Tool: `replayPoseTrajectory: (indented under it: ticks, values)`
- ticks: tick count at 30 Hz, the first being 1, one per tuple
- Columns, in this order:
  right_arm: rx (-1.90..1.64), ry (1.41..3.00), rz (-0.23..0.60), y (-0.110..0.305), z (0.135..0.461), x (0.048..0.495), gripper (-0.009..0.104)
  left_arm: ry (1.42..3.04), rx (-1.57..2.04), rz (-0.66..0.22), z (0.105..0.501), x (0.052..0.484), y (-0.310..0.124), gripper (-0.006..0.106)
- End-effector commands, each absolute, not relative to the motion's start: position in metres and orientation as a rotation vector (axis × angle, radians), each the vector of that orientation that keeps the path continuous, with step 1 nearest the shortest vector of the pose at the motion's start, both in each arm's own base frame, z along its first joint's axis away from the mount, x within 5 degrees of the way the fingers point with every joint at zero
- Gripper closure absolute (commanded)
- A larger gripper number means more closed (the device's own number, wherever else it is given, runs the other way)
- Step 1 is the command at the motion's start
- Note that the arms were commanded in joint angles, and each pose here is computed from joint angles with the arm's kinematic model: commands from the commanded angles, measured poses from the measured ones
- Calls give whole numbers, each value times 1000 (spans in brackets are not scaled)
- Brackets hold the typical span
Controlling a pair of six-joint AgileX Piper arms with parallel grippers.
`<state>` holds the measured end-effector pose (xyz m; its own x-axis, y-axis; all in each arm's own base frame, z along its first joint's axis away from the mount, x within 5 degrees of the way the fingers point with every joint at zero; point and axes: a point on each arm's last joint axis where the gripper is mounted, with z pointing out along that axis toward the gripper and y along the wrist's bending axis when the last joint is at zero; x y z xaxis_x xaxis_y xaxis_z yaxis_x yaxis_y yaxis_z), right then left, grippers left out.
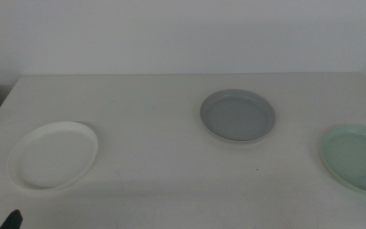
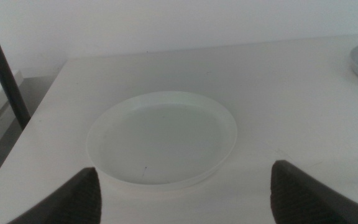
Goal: Stack the three bowls on top of each other.
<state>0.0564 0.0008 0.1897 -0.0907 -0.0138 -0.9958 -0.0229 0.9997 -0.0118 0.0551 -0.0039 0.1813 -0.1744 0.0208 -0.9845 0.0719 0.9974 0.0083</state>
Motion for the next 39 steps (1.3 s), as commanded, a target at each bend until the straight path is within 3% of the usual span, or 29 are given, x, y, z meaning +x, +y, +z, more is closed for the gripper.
replayPoseTrajectory:
  ticks: [1,6,14,20,25,30,39]
  values:
    - [-1,1521,38,1,215,53,53,1651,53,-58,191,55,-4,-4]
    - [52,1525,92,1,244,57,53,1651,53,-58,191,55,-4,-4]
    - [20,1729,9,-1,302,87,53,1651,53,-58,191,55,-4,-4]
    - [20,1952,-20,-1,350,140,53,1651,53,-58,191,55,-4,-4]
    - [-5,2087,3,4,378,196,53,1651,53,-58,191,55,-4,-4]
    - [-49,2199,27,9,392,257,53,1651,53,-58,191,55,-4,-4]
    - [8,2355,145,19,372,363,53,1651,53,-58,191,55,-4,-4]
